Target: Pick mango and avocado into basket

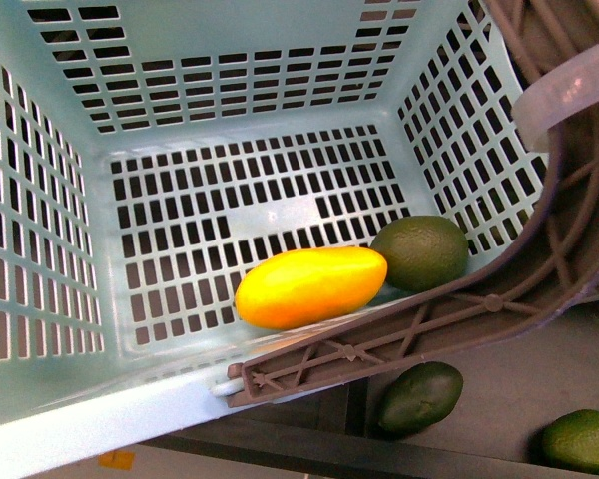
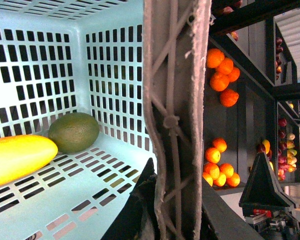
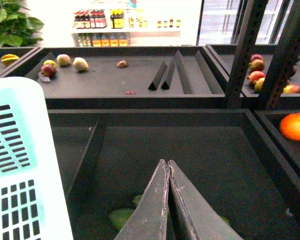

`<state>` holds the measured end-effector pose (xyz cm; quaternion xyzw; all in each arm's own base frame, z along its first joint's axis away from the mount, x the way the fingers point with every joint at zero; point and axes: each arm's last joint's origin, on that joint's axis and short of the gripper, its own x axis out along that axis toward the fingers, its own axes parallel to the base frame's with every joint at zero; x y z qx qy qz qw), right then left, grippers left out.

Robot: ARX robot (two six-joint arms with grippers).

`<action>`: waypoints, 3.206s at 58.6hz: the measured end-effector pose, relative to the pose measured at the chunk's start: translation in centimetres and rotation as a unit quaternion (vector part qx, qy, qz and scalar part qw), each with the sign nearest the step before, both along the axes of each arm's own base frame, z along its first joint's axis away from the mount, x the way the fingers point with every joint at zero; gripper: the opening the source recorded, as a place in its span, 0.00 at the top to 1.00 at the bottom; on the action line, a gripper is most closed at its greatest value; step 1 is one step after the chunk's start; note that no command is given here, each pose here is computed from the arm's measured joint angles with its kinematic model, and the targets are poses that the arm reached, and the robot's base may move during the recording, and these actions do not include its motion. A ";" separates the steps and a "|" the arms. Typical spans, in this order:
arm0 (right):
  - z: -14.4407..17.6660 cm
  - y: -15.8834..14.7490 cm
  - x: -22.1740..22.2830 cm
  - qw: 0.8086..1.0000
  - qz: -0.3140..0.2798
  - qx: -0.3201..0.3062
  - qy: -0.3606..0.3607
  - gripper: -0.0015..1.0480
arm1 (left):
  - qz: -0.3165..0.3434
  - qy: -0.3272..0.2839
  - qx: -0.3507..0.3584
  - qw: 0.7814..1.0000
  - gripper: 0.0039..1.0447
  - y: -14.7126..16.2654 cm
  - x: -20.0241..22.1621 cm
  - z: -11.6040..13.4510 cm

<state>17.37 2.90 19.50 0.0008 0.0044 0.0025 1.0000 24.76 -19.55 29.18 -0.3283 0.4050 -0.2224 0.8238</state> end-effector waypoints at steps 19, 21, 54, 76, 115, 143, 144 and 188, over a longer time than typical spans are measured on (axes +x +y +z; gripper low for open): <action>-1.6 -1.7 -2.8 1.000 -0.002 0.000 0.002 0.98 | 0.001 -0.001 0.001 1.000 0.92 0.0 0.0 0.0; -1.7 -2.0 -3.0 1.000 0.012 0.001 0.002 0.98 | 0.000 0.000 0.000 1.000 0.92 0.0 0.0 0.0; -2.3 -2.9 -5.3 1.000 -0.001 0.001 -0.013 0.98 | 0.001 0.000 0.001 1.000 0.92 0.0 0.0 0.0; -2.3 -2.9 -6.2 1.000 -0.001 0.001 -0.014 0.98 | 0.001 0.000 0.000 1.000 0.92 0.0 0.0 0.0; -2.6 -2.9 -7.7 1.000 -0.002 0.001 -0.011 0.83 | 0.000 -0.001 0.000 1.000 0.92 0.0 0.0 0.0; -2.6 -2.9 -7.7 1.000 -0.002 0.001 -0.011 0.07 | 0.000 0.000 0.000 1.000 0.92 0.0 0.0 0.0; -2.6 -2.9 -7.7 1.000 -0.002 0.001 -0.011 0.08 | 0.000 0.000 0.000 1.000 0.92 0.0 0.0 0.0; -2.6 -2.9 -7.7 1.000 -0.002 0.001 -0.011 0.08 | 0.389 0.038 -0.088 0.916 0.92 3.6 15.6 -1.5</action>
